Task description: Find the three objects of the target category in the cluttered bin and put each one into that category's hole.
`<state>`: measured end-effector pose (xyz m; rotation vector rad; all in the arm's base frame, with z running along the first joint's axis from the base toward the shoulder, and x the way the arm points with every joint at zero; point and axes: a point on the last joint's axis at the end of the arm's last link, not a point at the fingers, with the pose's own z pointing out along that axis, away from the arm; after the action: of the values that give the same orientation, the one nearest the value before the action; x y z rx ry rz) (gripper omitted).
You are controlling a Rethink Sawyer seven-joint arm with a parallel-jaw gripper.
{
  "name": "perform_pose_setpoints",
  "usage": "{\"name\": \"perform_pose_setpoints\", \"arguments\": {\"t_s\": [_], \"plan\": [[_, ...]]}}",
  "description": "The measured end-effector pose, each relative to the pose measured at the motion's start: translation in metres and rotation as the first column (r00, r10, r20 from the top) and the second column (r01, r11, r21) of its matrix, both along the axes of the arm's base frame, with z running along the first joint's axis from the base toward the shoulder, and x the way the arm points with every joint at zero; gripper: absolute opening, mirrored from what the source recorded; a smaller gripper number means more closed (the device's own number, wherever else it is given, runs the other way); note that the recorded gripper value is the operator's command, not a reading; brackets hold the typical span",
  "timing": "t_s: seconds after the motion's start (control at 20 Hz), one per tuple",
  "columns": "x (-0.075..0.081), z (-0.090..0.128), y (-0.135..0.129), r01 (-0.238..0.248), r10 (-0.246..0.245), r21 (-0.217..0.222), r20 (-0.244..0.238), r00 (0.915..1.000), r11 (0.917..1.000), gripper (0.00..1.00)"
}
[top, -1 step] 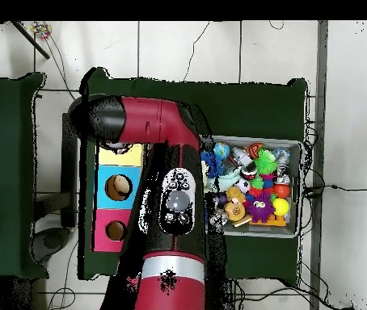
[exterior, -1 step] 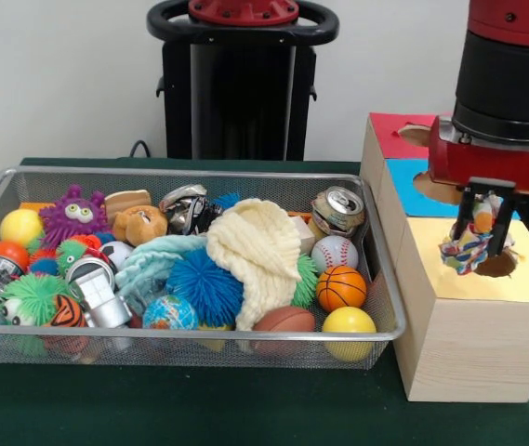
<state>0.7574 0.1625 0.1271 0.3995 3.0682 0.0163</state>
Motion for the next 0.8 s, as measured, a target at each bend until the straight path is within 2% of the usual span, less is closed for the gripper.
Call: {"name": "perform_pose_setpoints", "arguments": {"t_s": [0.4, 0.6, 0.8], "plan": [[-0.020, -0.017, 0.000, 0.005, -0.004, 0.005, -0.058, 0.9983, 1.0000, 0.00], [-0.033, -0.026, -0.004, 0.012, -0.011, 0.008, -0.102, 0.9947, 0.9999, 0.00], [-0.040, -0.029, -0.007, 0.023, -0.020, 0.021, -0.124, 0.9921, 0.9995, 0.00]]}}
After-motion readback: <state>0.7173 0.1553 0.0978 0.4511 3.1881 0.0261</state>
